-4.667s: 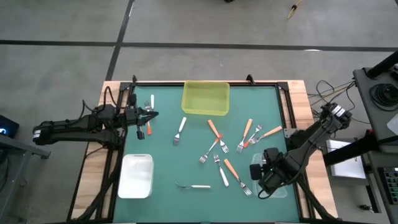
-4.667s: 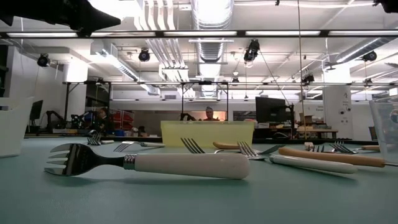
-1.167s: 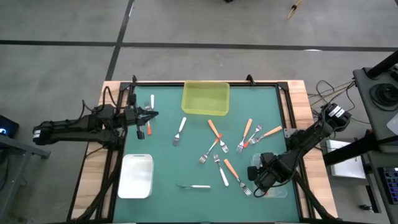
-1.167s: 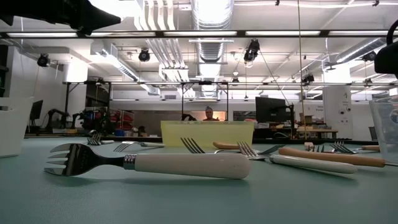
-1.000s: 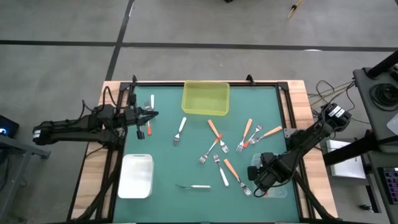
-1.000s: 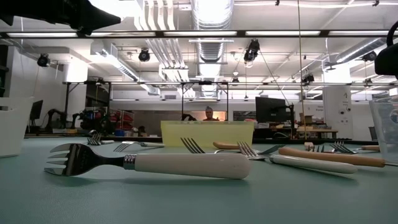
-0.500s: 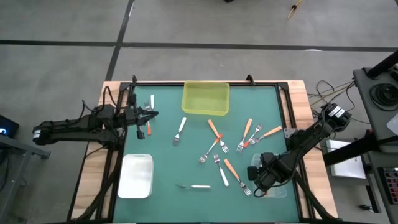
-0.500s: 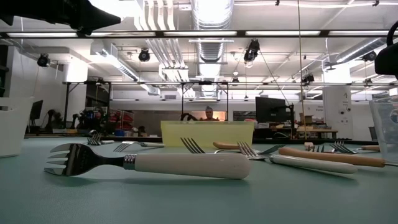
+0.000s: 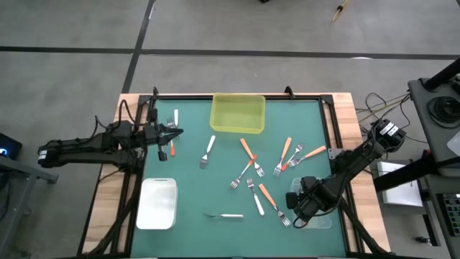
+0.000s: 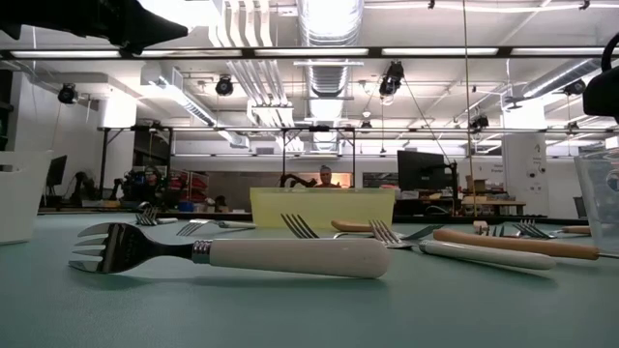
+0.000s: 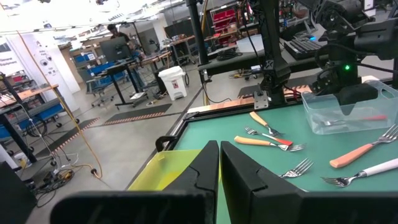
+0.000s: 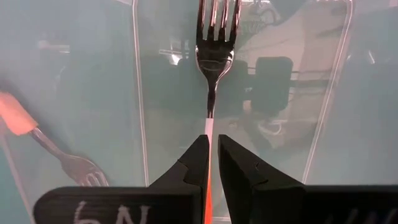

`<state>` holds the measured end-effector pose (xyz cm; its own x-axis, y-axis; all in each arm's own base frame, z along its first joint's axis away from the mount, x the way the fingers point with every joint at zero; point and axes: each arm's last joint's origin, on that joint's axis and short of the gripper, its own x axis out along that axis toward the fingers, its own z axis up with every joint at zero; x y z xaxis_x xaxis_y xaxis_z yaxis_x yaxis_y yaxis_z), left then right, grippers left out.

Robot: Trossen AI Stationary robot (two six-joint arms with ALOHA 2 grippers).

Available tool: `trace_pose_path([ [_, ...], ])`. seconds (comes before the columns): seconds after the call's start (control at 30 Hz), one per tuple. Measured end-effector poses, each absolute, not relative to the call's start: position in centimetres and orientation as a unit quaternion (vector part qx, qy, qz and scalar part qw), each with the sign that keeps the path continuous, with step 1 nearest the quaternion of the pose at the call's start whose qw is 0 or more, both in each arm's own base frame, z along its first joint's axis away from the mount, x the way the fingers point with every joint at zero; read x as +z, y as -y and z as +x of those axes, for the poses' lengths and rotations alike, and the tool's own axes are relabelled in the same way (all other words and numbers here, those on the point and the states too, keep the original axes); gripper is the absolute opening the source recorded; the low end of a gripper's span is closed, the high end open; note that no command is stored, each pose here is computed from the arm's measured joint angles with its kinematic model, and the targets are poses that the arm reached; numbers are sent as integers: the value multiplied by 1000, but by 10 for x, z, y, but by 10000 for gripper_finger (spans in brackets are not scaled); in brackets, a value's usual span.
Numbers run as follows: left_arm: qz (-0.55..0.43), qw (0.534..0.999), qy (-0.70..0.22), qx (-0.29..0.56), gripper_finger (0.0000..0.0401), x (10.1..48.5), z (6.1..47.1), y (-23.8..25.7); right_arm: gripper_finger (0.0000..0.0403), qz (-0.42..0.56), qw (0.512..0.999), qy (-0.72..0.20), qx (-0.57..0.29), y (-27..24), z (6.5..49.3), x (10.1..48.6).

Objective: Sort silverware by color (type)
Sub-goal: Put the white fork into the white bin

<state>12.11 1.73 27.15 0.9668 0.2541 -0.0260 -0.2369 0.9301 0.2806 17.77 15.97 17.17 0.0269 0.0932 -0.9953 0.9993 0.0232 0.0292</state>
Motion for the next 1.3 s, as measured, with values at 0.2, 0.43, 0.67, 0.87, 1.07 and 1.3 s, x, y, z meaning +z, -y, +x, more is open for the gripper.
trace_pose_path([
  [0.2, 139, 982, -31, 125, 0, 271, 121, -17, 28, 529, 493, -529, -444, -162, 180, 181],
  [0.43, 139, 982, -25, 126, 0, 273, 121, -17, 28, 549, 497, -528, -416, -163, 181, 218],
  [0.67, 134, 983, -14, 127, 0, 275, 121, -17, 28, 566, 569, -458, -383, -163, 191, 265],
  [0.87, 129, 983, -13, 127, 0, 275, 122, -17, 28, 526, 669, -403, -337, -155, 212, 293],
  [1.07, 116, 985, -9, 127, 0, 275, 126, -18, 28, 461, 722, -410, -312, -132, 230, 301],
  [1.3, 28, 991, 9, 128, 0, 275, 135, -19, 28, 363, 771, -435, -291, -98, 246, 301],
])
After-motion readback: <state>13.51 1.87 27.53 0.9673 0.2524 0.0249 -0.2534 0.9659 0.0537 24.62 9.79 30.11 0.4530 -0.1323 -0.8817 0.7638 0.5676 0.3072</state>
